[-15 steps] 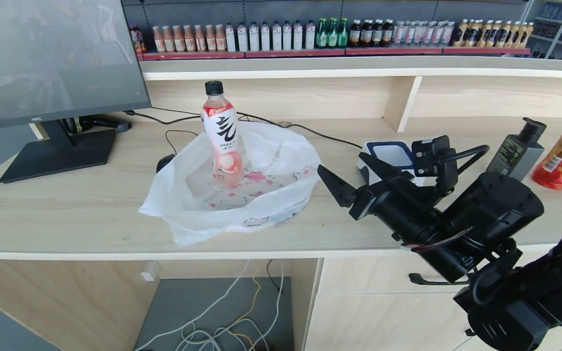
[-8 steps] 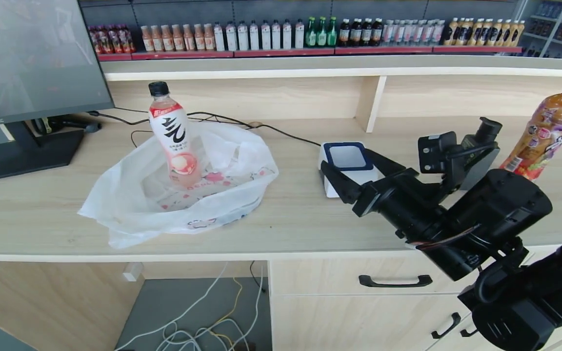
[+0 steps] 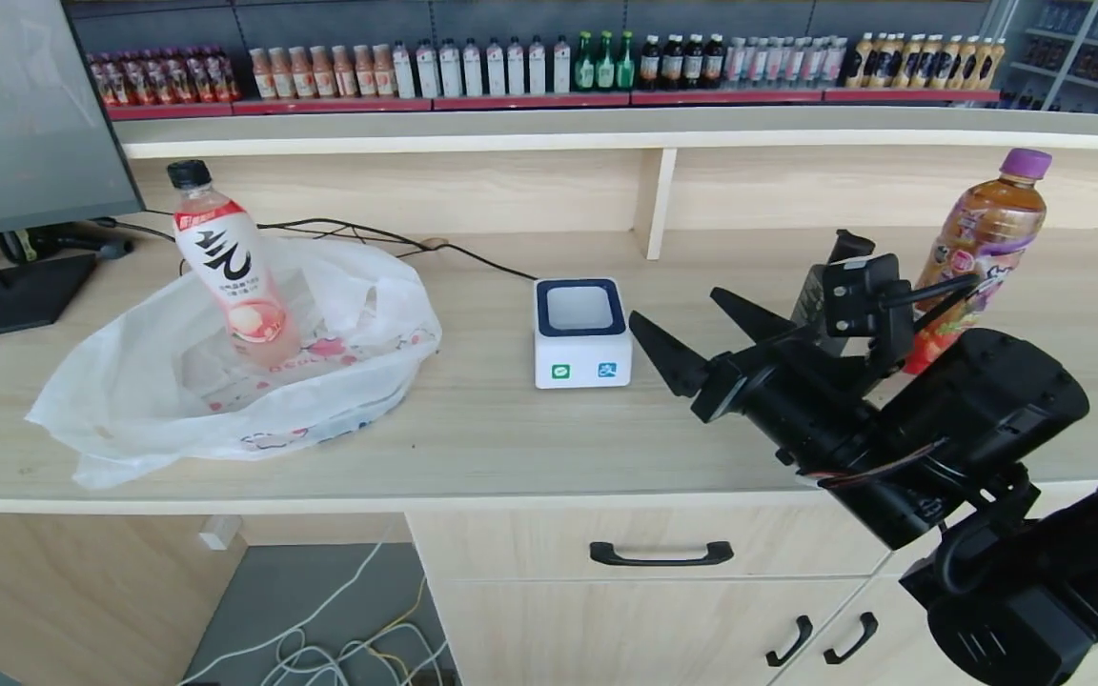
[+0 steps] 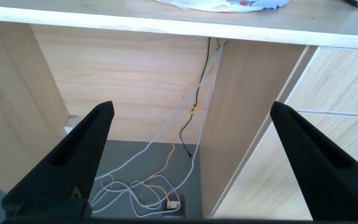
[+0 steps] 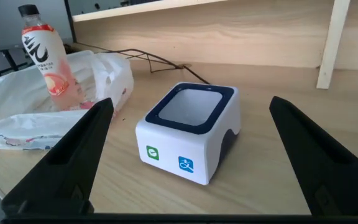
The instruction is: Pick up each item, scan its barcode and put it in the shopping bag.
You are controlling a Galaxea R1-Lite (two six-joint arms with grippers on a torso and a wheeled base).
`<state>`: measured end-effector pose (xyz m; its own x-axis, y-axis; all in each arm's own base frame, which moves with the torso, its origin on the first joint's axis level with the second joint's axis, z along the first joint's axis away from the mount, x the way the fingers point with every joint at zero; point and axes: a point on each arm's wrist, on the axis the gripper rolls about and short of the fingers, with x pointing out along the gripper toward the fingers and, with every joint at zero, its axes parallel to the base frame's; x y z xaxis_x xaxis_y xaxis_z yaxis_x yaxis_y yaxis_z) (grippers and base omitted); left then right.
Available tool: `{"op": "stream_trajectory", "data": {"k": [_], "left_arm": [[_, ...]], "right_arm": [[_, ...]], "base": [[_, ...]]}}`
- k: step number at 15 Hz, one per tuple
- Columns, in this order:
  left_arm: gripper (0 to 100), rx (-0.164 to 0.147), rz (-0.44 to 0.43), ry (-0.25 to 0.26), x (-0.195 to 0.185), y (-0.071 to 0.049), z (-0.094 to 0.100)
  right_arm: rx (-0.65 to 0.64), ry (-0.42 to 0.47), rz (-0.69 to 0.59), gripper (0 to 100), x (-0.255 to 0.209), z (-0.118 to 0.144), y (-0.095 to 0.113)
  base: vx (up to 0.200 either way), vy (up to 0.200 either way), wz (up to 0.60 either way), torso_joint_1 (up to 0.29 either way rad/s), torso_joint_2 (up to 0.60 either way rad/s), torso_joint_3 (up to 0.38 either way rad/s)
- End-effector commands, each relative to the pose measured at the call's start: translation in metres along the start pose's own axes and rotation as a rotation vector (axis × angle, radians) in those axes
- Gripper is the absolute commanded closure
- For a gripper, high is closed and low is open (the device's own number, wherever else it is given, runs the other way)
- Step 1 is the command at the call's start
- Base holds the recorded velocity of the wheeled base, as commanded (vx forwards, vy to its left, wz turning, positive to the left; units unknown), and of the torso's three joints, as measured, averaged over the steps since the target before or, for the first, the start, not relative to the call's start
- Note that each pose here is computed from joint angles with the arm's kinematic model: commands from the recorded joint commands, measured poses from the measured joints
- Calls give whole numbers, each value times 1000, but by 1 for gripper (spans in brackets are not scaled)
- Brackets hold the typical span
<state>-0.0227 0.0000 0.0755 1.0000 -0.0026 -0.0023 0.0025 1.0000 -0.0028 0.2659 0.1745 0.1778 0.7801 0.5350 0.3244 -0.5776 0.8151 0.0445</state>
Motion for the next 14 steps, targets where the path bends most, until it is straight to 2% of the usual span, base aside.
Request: {"op": "stream_trajectory", "data": {"k": [1, 7, 11, 14], "left_arm": [[0, 0, -1, -1, 0, 0, 0], [0, 0, 1, -1, 0, 0, 0], [0, -2, -1, -1, 0, 0, 0], [0, -2, -1, -1, 0, 0, 0]], "right_arm": [[0, -7, 2, 0, -1, 3, 0], [-1, -33, 3, 0, -12, 18, 1], [1, -51, 23, 0, -13, 24, 8], [-15, -17, 15, 0, -16, 16, 6]], "base": [[0, -200, 0, 2, 7, -2], [0, -200, 0, 2, 0, 3], [0, 0, 0, 0, 0, 0], [0, 0, 0, 0, 0, 0]]}}
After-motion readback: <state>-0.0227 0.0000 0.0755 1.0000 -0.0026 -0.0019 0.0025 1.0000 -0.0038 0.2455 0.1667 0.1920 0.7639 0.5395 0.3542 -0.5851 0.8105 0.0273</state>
